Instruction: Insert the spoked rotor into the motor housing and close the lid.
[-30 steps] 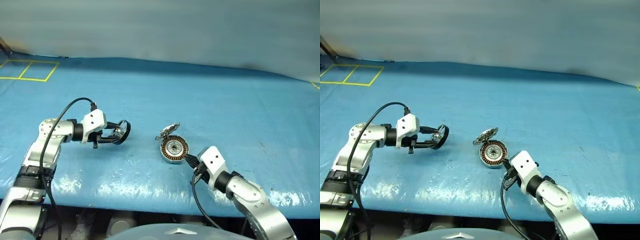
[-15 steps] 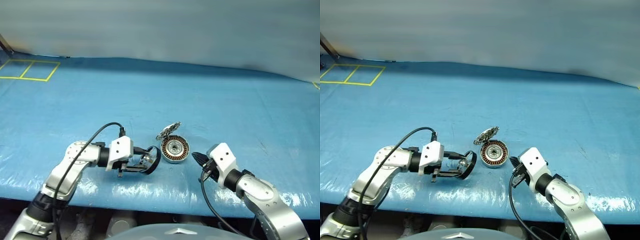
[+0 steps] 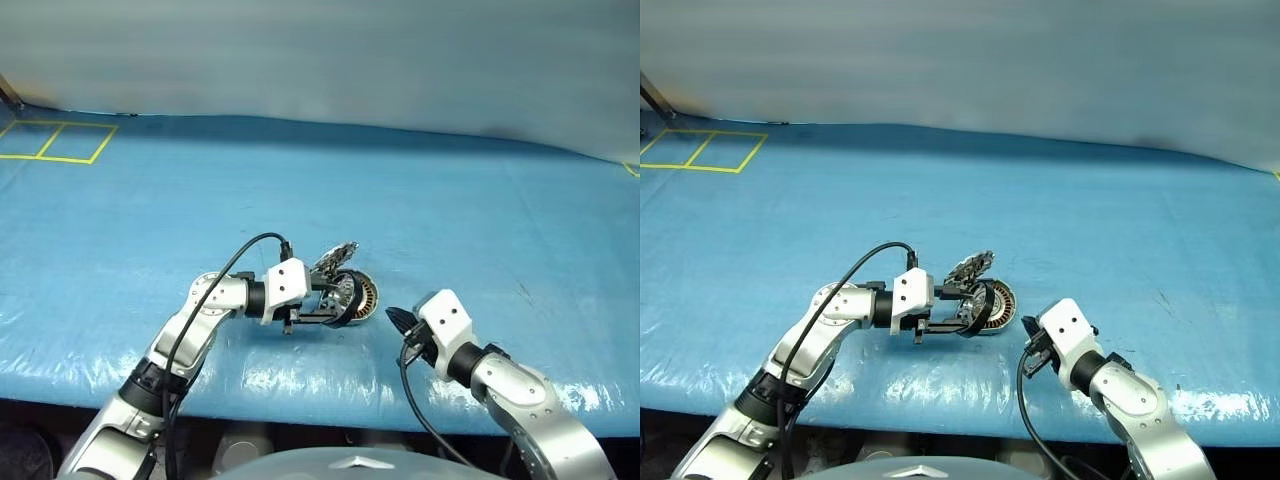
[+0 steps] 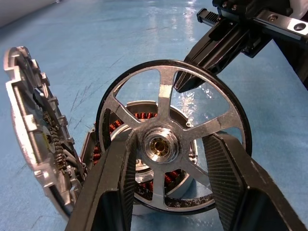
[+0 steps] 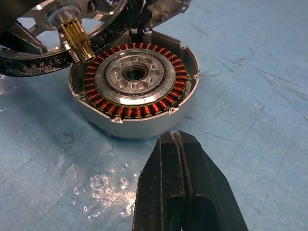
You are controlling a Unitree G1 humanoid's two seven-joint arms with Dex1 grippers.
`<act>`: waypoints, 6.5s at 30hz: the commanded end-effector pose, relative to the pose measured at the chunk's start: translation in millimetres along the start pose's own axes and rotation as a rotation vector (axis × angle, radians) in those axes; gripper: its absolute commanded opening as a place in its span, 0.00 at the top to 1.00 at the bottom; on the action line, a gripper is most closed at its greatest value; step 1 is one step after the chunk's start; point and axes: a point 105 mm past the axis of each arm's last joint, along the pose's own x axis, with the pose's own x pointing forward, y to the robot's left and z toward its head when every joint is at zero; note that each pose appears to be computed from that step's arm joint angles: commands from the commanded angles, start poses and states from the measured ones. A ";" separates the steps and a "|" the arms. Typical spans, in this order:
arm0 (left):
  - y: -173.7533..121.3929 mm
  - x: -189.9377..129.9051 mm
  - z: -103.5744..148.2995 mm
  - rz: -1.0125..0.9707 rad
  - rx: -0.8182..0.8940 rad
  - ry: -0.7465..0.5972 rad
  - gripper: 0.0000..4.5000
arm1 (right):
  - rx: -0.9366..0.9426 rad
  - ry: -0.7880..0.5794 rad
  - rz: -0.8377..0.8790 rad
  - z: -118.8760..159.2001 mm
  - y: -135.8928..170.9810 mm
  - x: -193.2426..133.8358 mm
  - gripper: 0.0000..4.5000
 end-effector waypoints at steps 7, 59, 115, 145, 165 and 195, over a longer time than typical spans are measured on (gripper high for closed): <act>26.5 -27.5 -10.1 0.014 0.097 0.101 0.60 | -0.047 -0.036 0.007 10.6 2.8 0.5 1.00; 8.1 6.9 -5.4 -0.017 0.017 0.018 0.60 | -0.076 -0.021 0.060 3.3 13.0 13.4 1.00; -9.1 -29.9 -12.3 0.146 -0.052 0.008 0.00 | -0.523 -0.030 0.455 67.9 18.0 29.4 0.27; -13.0 -24.8 -39.8 0.127 -0.074 0.037 0.00 | -0.557 0.102 0.415 33.5 13.4 36.3 0.69; -10.5 -24.5 -48.7 0.155 -0.072 0.032 0.00 | -0.288 -0.154 0.390 80.0 11.8 22.2 0.71; -31.3 2.8 1.9 0.105 -0.044 0.042 0.00 | 0.309 -0.268 0.252 44.4 20.2 30.7 0.71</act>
